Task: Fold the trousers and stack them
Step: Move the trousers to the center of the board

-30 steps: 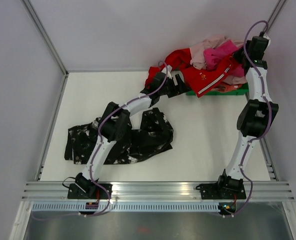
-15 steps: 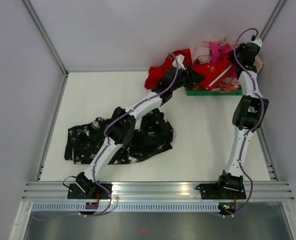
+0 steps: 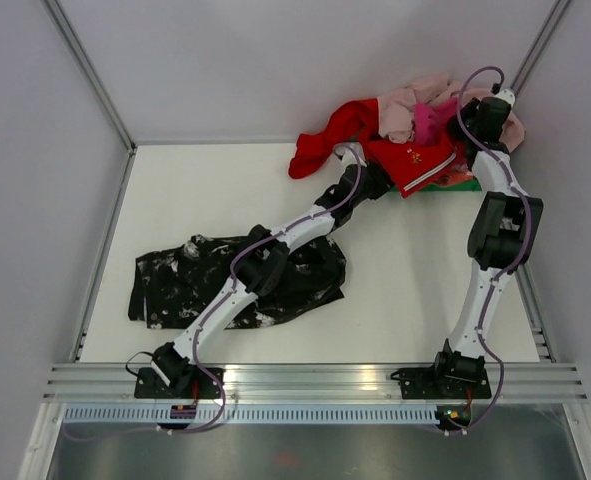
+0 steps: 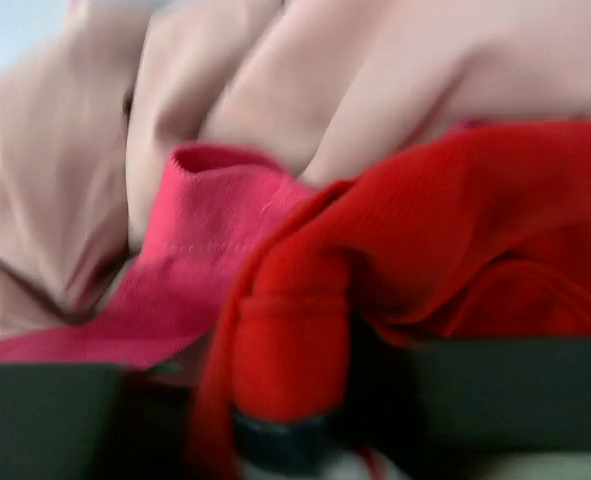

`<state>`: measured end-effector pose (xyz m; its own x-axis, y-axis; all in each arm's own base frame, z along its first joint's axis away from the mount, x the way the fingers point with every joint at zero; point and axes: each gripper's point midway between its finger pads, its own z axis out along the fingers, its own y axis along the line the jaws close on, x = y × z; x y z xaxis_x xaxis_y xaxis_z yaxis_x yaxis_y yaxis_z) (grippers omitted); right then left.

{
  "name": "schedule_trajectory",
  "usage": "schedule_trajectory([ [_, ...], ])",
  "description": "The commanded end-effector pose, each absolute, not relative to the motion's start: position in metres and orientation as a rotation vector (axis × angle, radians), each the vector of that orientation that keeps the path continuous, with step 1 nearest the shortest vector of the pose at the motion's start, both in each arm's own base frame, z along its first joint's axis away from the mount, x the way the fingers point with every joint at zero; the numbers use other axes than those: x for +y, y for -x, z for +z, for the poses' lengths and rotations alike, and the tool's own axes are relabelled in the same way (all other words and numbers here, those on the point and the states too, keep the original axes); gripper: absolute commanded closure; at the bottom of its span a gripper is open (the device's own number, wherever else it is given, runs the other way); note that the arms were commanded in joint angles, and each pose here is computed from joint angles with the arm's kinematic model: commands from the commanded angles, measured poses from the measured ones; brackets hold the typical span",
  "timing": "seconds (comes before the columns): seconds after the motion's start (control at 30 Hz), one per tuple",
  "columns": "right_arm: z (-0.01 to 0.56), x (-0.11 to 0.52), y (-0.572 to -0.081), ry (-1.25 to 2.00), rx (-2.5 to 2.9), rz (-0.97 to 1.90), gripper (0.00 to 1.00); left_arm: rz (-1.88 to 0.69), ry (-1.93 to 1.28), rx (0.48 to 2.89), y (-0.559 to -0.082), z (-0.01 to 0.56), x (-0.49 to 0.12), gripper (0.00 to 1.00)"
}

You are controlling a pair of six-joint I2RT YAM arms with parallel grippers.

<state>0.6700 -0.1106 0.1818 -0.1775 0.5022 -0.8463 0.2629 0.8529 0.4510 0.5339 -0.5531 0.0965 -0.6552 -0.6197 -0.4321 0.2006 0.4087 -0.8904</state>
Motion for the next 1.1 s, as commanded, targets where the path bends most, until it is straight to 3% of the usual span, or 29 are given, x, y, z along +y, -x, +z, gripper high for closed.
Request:
schedule_trajectory([
  [0.0,0.128,-0.067,-0.611,-0.55,2.014,0.328,0.48,-1.379,0.572,1.637,-0.571,0.158,-0.53,0.69],
  [0.07,0.155,-0.058,-0.6,-0.514,1.991,0.374,0.23,-1.376,0.605,1.587,-0.582,0.167,-0.52,0.69],
  [0.23,0.187,-0.071,-0.582,-0.514,2.135,0.249,0.13,-1.371,0.574,1.606,-0.585,0.173,-0.513,0.69],
  [0.5,0.298,-0.05,-0.525,-0.462,2.017,0.267,0.13,-1.379,0.484,1.649,-0.574,0.192,-0.516,0.7],
  [0.63,0.317,-0.012,-0.498,-0.377,1.966,0.334,0.21,-1.387,0.453,1.662,-0.57,0.194,-0.518,0.71],
  [0.8,0.278,0.037,-0.477,-0.305,2.095,0.334,0.3,-1.378,0.45,1.679,-0.572,0.188,-0.516,0.71],
  [1.07,0.173,0.079,-0.455,-0.289,2.283,0.326,0.3,-1.373,0.454,1.68,-0.583,0.188,-0.5,0.71],
])
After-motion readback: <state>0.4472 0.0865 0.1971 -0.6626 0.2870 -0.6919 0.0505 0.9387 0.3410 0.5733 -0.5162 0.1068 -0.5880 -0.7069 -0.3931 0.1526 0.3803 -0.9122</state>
